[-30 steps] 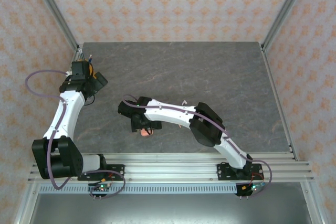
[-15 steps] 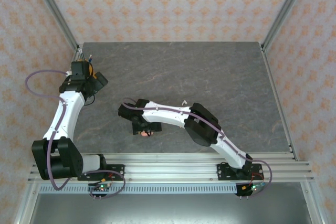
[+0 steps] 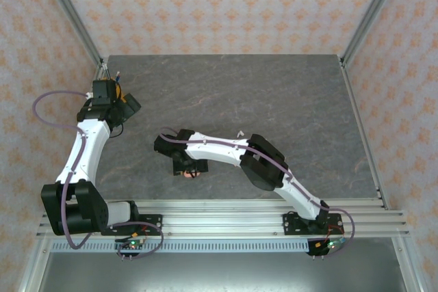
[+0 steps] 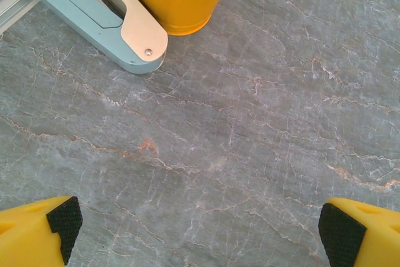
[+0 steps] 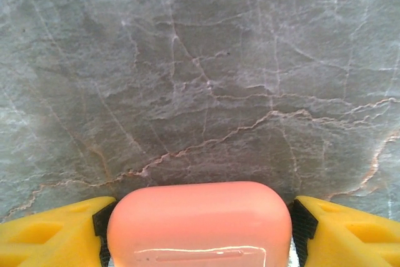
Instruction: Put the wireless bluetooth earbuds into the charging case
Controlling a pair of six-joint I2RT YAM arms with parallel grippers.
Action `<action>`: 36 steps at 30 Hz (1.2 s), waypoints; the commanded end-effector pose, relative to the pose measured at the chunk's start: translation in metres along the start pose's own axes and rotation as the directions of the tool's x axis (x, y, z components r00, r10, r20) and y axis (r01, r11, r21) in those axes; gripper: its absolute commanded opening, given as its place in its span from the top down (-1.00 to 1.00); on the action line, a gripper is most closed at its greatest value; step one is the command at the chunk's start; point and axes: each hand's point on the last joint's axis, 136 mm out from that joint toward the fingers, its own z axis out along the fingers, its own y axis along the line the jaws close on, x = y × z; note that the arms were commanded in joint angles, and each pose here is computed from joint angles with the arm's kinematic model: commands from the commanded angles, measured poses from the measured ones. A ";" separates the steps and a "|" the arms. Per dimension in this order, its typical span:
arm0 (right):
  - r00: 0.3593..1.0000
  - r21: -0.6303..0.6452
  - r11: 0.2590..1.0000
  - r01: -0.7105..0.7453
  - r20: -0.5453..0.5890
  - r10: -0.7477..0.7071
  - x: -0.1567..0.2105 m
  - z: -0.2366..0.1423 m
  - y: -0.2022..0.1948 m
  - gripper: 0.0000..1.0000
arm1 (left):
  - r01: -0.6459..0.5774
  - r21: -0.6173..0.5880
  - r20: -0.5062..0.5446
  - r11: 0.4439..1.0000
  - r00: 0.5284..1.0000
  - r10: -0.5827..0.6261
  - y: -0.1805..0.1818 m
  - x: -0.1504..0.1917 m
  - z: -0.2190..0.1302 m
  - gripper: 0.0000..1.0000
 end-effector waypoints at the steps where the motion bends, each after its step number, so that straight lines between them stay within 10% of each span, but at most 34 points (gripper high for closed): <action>1: 0.999 0.041 0.999 -0.008 -0.032 0.009 0.011 0.005 -0.012 -0.46 | 0.013 0.006 0.004 1.000 1.000 -0.013 0.003 0.001 -0.005 -1.00; 36: 0.942 -0.064 0.947 -0.315 0.102 0.320 -0.087 -0.038 -0.091 -0.16 | 0.256 0.333 -0.291 0.908 0.943 -0.159 -0.038 0.119 0.008 -1.00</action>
